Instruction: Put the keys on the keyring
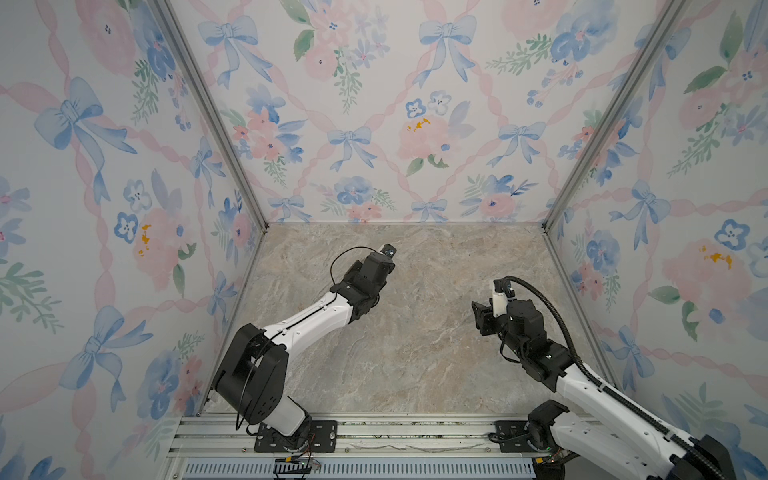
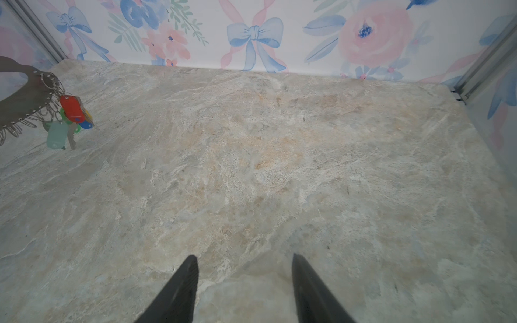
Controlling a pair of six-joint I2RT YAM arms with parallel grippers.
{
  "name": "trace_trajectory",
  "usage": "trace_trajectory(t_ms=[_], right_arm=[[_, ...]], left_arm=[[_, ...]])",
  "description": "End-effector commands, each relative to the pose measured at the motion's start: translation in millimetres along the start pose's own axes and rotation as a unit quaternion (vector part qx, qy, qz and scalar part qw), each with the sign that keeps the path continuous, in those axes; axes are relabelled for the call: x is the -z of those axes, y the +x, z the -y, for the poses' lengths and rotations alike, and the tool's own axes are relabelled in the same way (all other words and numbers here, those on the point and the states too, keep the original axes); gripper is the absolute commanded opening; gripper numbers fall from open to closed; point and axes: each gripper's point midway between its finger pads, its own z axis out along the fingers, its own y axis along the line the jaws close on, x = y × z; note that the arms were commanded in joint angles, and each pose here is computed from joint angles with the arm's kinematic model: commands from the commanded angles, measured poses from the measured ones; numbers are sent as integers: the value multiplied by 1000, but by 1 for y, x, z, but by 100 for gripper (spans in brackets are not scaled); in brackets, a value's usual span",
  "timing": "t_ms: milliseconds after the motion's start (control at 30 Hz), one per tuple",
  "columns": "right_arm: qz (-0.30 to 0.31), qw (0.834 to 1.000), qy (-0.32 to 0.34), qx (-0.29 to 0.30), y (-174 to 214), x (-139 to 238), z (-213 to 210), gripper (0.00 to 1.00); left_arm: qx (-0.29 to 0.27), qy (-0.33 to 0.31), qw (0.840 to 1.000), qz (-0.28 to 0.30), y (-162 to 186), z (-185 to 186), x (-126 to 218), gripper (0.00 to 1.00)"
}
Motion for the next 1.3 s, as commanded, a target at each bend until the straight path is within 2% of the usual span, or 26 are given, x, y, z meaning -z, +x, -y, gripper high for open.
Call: trace_trajectory(t_ms=[0,200,433,533,600,733,867,967,1033,1100,1267], right_arm=[[-6,1000,25,-7,0,3,11,56],[-12,999,48,-22,-2,5,24,58],[-25,995,85,-52,0,4,47,58],[-25,992,103,-68,-1,7,59,59],[-25,990,117,-79,-3,9,68,60],[-26,984,149,-91,0,12,84,62],[-24,979,186,-78,9,10,100,67],[-23,980,192,-55,14,4,104,72],[-25,979,197,-40,18,-2,107,74],[-33,977,209,-21,15,-7,110,75],[-18,974,226,15,11,-28,117,75]], left_arm=[[-2,-4,999,48,-15,12,-8,0],[-70,52,995,48,-2,76,-16,0],[-120,137,981,72,7,148,7,1],[-123,158,977,77,12,163,19,8],[-113,176,974,85,14,168,30,16],[-74,219,967,104,13,171,54,41],[-10,229,963,139,3,150,73,61],[56,217,965,138,12,123,69,76],[112,188,967,133,18,93,61,87],[167,130,970,120,34,57,49,98],[236,-27,969,72,92,-21,26,98]])
